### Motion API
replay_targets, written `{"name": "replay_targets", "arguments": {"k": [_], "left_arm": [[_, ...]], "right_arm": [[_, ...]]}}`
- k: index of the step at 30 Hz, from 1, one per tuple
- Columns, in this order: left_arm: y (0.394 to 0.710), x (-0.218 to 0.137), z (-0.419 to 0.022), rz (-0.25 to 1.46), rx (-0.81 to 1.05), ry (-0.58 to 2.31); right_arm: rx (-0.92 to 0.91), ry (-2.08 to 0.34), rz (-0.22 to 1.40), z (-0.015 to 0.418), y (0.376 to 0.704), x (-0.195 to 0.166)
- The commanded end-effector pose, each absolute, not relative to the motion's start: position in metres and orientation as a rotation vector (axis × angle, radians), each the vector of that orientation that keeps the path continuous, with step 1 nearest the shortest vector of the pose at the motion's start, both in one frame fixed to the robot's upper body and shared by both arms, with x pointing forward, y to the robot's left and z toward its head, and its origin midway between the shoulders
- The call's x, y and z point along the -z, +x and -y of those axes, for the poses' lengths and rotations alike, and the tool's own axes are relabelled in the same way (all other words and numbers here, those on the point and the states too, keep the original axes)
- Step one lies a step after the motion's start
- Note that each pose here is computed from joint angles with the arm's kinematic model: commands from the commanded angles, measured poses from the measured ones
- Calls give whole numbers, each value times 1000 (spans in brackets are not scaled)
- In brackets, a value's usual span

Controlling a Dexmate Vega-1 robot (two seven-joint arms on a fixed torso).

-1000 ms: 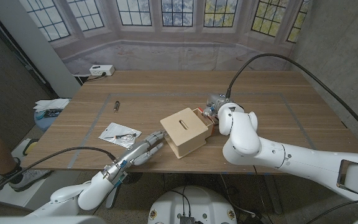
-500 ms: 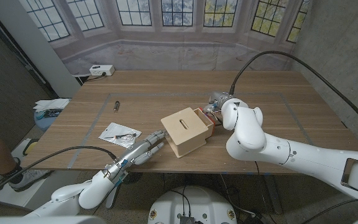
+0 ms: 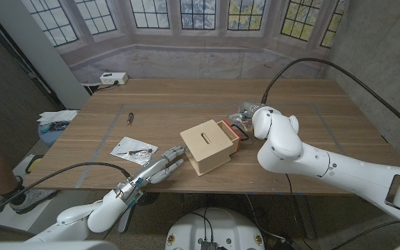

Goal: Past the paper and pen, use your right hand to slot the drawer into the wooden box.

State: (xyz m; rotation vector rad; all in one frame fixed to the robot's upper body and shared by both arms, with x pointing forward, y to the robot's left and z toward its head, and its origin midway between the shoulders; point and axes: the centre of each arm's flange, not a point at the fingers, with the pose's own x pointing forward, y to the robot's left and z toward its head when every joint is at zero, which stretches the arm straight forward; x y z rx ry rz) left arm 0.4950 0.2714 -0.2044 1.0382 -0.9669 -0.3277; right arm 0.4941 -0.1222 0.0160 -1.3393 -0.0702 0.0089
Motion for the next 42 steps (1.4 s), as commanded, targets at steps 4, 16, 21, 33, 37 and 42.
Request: {"name": "replay_targets", "arguments": {"k": [4,16,21,33,37,42], "left_arm": [[493,203,-275,960,323,1046],[496,200,-276,968,327,1047],[498,199,-276,971,327,1049],[502,199,-273,982,333,1044],[503,199,-273,989,332,1046],[503,199,-274,991,327,1048]], "right_arm": [[-53,-1276,-10,133,513,-12],[-83,-1224,-16,125,510,-15],[-90,-1224,-14,120,509,-15],[-120,-1210,-10,112,506,-18],[-126,-1199,-9,110,505,-18],[-130,-1189,-7,108,503,-17]]}}
